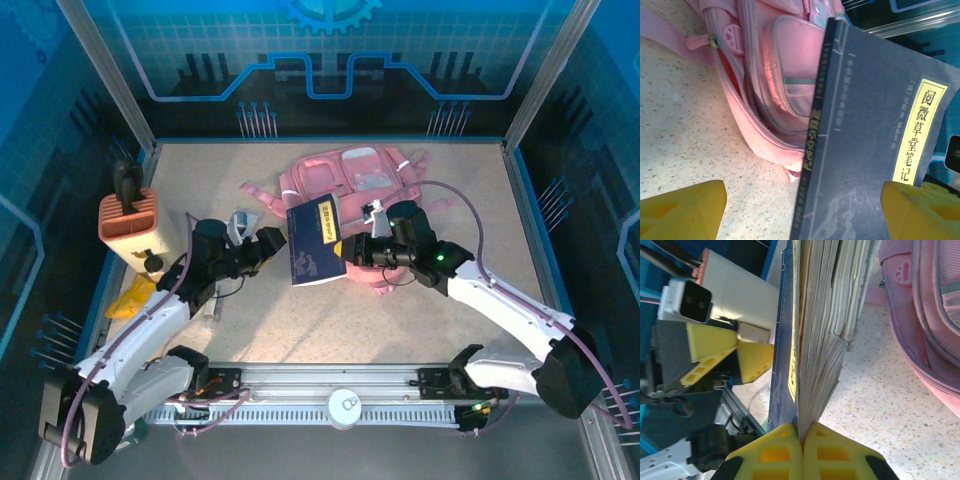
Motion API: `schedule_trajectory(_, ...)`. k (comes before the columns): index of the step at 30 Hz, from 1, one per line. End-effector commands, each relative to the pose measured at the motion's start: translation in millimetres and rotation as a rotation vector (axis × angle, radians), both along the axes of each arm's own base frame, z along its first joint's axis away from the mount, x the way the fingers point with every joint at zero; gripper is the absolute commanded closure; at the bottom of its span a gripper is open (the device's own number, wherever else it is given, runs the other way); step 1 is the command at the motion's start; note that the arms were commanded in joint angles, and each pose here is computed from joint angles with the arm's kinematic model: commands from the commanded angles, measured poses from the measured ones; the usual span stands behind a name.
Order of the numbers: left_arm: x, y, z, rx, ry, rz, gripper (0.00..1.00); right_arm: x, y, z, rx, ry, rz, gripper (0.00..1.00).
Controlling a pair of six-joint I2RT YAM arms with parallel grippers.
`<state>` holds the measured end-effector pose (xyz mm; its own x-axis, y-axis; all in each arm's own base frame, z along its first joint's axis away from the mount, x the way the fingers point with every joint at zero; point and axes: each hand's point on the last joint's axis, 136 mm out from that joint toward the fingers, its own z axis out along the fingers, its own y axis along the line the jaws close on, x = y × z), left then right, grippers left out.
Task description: Pack the student bag
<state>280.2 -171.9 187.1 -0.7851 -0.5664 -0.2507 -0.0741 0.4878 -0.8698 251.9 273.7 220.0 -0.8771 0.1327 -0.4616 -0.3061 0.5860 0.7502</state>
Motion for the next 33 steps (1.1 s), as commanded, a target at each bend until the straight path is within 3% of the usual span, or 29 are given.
schedule_trajectory(1,2.5,-15.9,15.0,-0.100,-0.040,-0.046,0.18,-4.9,4.9,27.6,0.128,-0.017,0.036,1.00)
schedule_trajectory(7,3.9,-40.7,32.6,-0.157,-0.096,-0.119,0.25,-2.3,3.4,31.8,0.162,-0.010,0.028,1.00)
schedule_trajectory(17,-0.2,-52.7,47.8,-0.187,-0.139,-0.164,0.70,6.1,-8.5,9.0,0.143,0.036,-0.019,1.00)
schedule_trajectory(24,2.7,-61.1,60.6,-0.197,-0.164,-0.185,0.89,3.2,-4.7,13.2,0.156,0.030,0.016,1.00)
schedule_trajectory(28,9.0,-61.4,78.0,-0.222,-0.206,-0.167,0.99,1.0,-8.6,10.0,0.136,0.034,0.018,0.79)
schedule_trajectory(33,11.9,-61.7,111.3,-0.280,-0.287,-0.151,1.00,-2.5,-17.3,6.3,0.147,0.063,-0.011,0.48)
